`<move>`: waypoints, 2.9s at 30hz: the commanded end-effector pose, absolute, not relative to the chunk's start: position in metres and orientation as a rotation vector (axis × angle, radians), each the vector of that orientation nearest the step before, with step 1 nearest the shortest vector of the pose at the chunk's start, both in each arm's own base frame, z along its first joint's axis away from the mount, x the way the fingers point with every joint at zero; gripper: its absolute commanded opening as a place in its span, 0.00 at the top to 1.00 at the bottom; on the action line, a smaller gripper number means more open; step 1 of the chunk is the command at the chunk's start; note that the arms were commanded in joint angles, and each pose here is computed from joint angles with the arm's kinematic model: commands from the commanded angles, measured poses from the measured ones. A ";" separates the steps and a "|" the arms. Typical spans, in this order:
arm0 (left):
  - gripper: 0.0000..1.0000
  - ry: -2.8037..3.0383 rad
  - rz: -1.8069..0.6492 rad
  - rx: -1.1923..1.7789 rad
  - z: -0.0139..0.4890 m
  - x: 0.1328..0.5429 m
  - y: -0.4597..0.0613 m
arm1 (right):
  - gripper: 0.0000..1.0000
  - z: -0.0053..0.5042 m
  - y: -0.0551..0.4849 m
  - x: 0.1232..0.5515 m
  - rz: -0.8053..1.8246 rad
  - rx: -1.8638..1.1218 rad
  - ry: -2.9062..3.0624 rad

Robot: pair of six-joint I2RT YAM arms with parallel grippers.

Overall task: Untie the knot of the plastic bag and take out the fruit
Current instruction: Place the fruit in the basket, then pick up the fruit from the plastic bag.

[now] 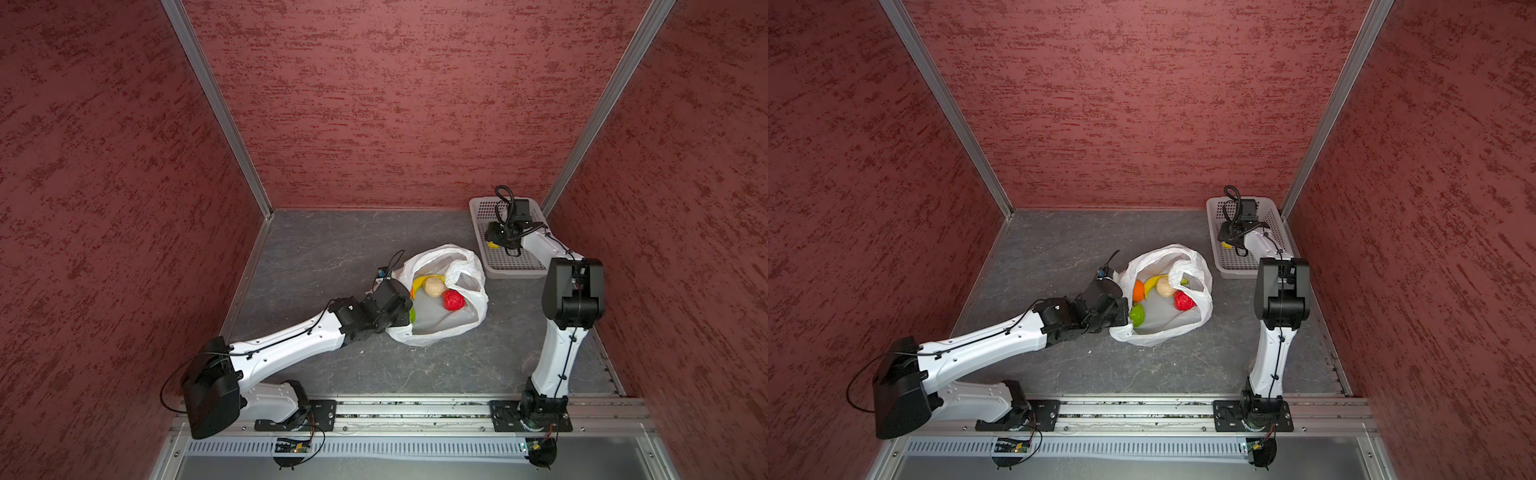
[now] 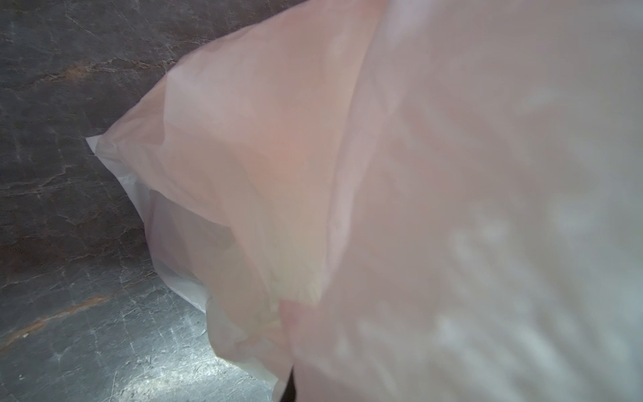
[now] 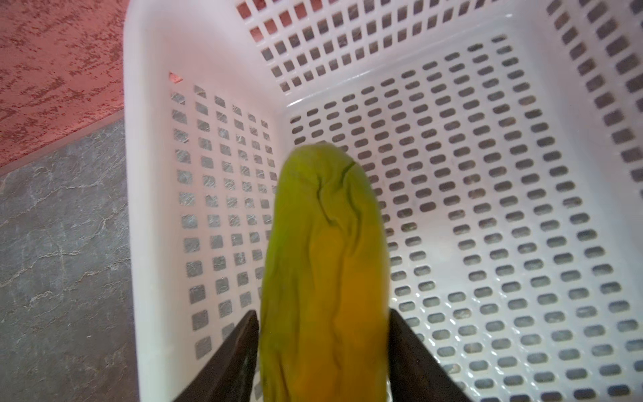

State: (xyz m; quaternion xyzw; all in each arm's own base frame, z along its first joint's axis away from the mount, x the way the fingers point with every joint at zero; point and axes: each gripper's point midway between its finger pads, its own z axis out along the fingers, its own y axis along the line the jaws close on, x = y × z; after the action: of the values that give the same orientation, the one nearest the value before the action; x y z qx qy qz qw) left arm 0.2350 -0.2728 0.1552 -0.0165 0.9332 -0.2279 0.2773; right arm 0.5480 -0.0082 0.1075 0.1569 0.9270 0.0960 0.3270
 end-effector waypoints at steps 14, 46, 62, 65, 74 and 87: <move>1.00 2.514 -0.626 0.006 0.158 0.238 -0.272 | 0.02 0.166 0.008 0.516 0.366 0.372 2.368; 1.00 2.464 -0.656 -0.014 0.173 0.232 -0.264 | 0.09 0.272 0.267 0.229 0.927 -0.545 2.304; 1.00 2.429 -0.707 -0.054 0.182 0.230 -0.263 | 0.16 0.136 0.257 0.228 0.601 -0.661 2.465; 1.00 2.420 -0.712 -0.048 0.185 0.229 -0.266 | 0.16 0.106 0.259 0.227 0.576 -0.685 2.535; 1.00 2.454 -0.666 0.019 0.184 0.217 -0.267 | 0.15 0.074 0.286 0.244 0.634 -0.609 2.605; 1.00 2.587 -0.556 0.000 0.142 0.192 -0.254 | 0.02 0.093 0.316 0.276 0.814 -0.375 2.462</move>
State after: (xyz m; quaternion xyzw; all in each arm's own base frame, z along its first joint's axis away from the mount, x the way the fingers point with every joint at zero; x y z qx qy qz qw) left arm 0.1933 -0.2584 0.1464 0.0070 0.9445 -0.2161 0.2474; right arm 0.2650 0.3013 0.0798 -0.1558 0.9226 0.2663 0.2314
